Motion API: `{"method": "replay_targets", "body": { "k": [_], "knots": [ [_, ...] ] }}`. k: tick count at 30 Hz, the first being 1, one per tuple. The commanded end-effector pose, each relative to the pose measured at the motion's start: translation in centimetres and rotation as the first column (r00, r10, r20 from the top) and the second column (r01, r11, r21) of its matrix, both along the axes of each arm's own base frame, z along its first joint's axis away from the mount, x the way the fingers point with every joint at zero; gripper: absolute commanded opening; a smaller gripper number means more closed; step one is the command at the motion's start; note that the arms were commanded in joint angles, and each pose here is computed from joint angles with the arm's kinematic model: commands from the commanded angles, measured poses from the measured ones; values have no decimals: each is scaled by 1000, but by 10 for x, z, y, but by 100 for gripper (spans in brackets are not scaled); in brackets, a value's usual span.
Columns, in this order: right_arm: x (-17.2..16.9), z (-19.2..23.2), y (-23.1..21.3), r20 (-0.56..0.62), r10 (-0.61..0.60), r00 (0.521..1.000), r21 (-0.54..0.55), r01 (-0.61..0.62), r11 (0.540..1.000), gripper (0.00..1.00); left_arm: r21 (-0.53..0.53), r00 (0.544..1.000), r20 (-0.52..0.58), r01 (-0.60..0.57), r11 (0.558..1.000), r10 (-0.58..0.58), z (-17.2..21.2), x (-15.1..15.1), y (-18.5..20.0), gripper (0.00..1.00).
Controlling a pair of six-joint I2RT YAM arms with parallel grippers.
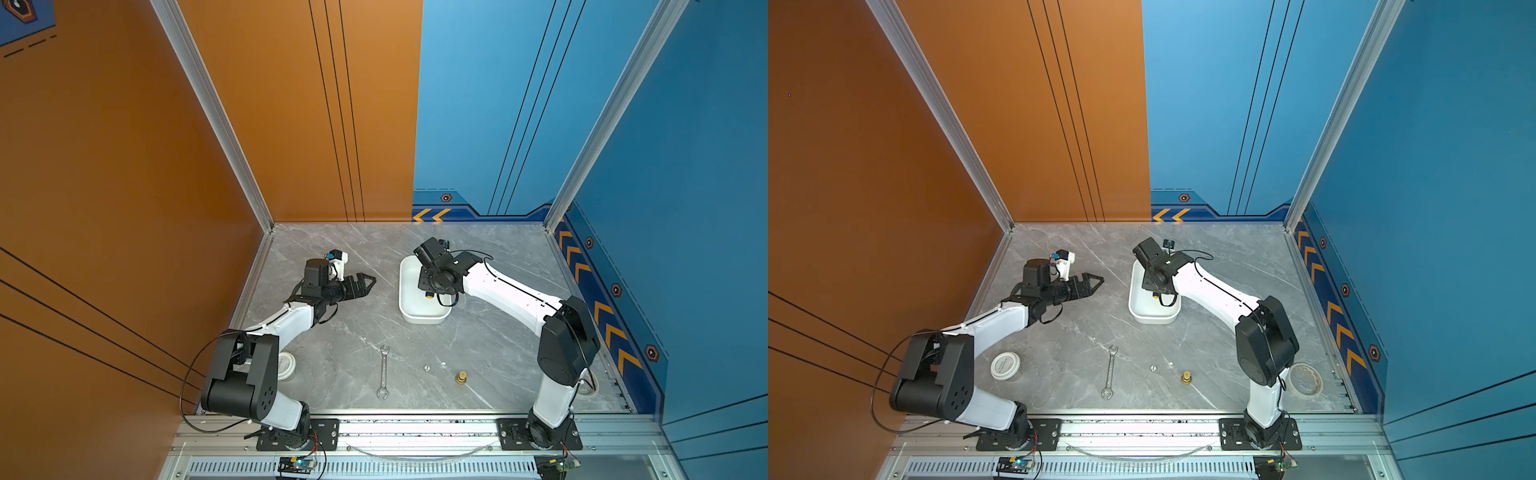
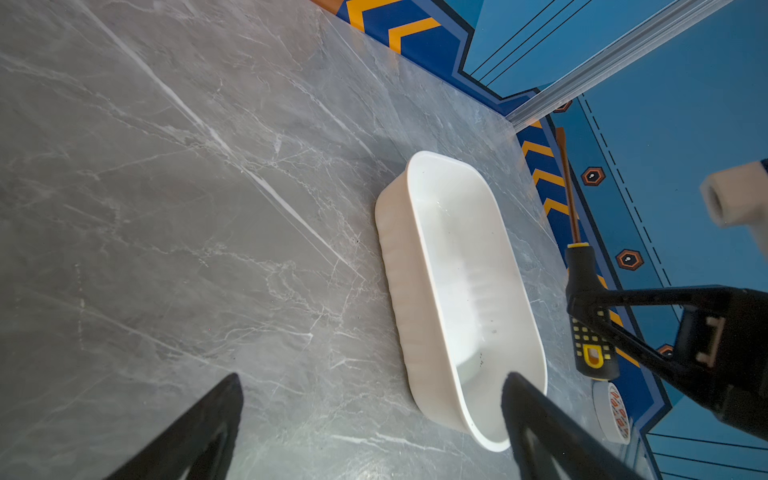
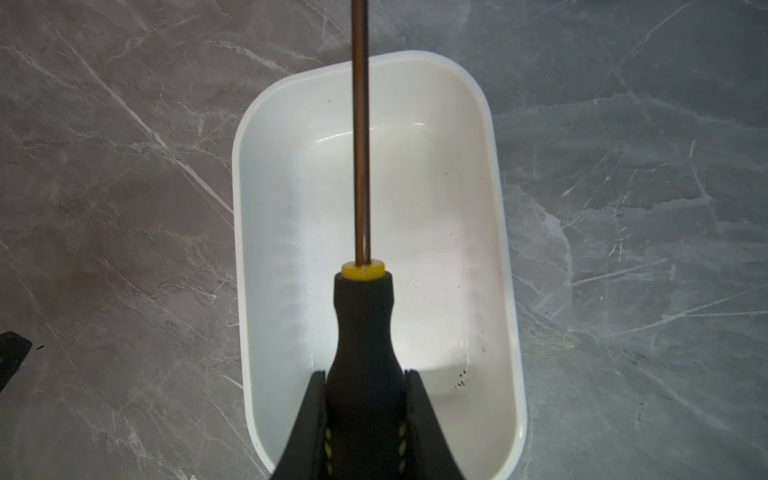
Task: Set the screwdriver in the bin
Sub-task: 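Lift the screwdriver with the right gripper and carry it over the white bin, then lower the screwdriver into the white bin with the right gripper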
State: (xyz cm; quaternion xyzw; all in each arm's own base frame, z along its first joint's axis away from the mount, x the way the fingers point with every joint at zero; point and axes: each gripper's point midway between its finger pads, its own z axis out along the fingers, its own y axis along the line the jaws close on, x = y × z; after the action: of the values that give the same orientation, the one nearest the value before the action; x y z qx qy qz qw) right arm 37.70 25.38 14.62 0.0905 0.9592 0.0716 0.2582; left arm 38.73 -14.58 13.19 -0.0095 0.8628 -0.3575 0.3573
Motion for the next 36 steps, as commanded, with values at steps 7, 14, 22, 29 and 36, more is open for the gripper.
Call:
{"method": "replay_targets", "body": {
  "k": [7,14,22,29,36],
  "knots": [
    [-3,-34,1,-99,-43,994,-48,38,998,0,27,1000,20,16,1000,-17,6,-1,-2,98],
    [-4,-57,7,-158,-34,987,-60,25,998,0,38,1000,10,16,999,-17,3,-2,-1,98],
    [-8,-75,14,-211,-1,978,-63,-13,998,0,50,1000,6,13,999,-13,1,-2,1,98],
    [-10,-85,14,-237,32,971,-79,-52,996,0,54,1000,-2,11,998,-11,0,-3,1,98],
    [-14,-111,12,-285,25,958,-114,-60,992,0,54,1000,-7,10,999,-10,-2,-5,1,98]
  ]
}}
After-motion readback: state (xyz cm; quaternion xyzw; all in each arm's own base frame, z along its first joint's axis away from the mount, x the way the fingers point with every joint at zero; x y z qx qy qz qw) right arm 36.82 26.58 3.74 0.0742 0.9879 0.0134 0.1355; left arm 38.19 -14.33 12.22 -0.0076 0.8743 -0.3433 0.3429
